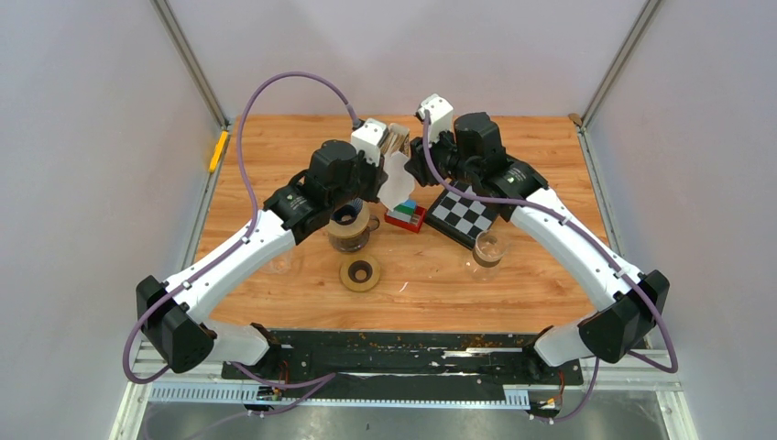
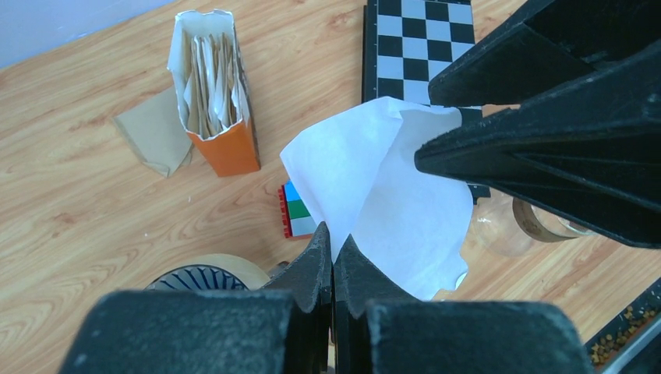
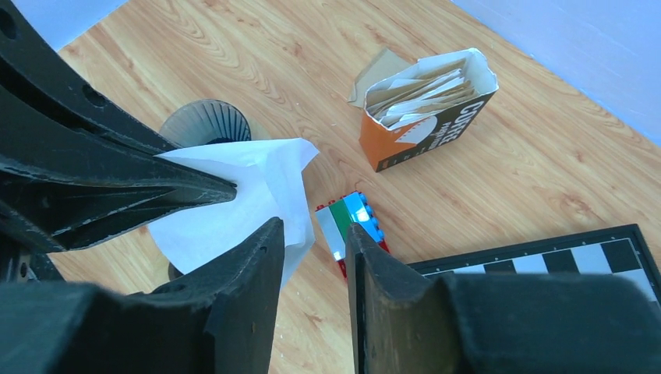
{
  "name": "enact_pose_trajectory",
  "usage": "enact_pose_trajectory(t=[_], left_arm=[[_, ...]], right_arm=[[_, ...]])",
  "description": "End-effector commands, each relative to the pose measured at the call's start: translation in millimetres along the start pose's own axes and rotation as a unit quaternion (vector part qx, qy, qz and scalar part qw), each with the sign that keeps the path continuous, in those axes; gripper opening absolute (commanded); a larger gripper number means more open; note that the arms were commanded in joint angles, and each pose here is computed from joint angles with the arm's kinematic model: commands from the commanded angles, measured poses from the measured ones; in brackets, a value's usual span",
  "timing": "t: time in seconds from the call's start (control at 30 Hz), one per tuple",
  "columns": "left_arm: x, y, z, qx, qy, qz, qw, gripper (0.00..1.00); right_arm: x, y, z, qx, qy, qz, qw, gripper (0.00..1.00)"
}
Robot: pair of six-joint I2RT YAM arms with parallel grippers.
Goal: Place the coffee filter in the dripper
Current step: Place the coffee filter in the coffee dripper.
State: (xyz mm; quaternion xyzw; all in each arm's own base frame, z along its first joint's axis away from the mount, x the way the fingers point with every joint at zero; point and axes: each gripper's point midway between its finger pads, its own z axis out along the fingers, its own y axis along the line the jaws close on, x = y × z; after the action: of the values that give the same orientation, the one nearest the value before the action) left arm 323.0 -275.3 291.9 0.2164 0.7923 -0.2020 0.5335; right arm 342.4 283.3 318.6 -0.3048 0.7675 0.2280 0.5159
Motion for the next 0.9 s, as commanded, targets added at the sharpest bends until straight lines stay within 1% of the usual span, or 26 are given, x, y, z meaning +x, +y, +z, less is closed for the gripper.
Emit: enact_pose_trajectory(t=[0.0, 0.17, 0.27, 0.6, 0.87], left_arm=[[-27.7, -9.6, -10.4, 0.022, -0.043, 0.005, 0.999, 0.0], [-27.0, -12.4, -11.8, 0.032, -0.043, 0.012, 0.998, 0.0], [-27.8, -13.6, -11.9, 0.036, -0.045, 0.013, 0.998, 0.0], [-29.7, -18.2, -9.4, 0.046, -0.045, 0.006, 0.998, 0.0], [-29.0, -15.8, -6.6, 0.036, -0.042, -0.003, 0.998, 0.0]], right_arm=[[-23.6, -8.6, -13.0, 0.029, -0.033, -0.032, 0.999, 0.34], [-26.9, -9.0, -19.9, 0.03, -0.041, -0.054, 0.997, 0.33], [-27.6, -4.1, -22.2, 0.016, -0.044, -0.063, 0.997, 0.35], [-26.6, 24.2, -27.4, -0.066, -0.05, -0.086, 0.993, 0.48], [-31.0, 34.9, -29.8, -0.09, -0.054, -0.056, 0.993, 0.57]])
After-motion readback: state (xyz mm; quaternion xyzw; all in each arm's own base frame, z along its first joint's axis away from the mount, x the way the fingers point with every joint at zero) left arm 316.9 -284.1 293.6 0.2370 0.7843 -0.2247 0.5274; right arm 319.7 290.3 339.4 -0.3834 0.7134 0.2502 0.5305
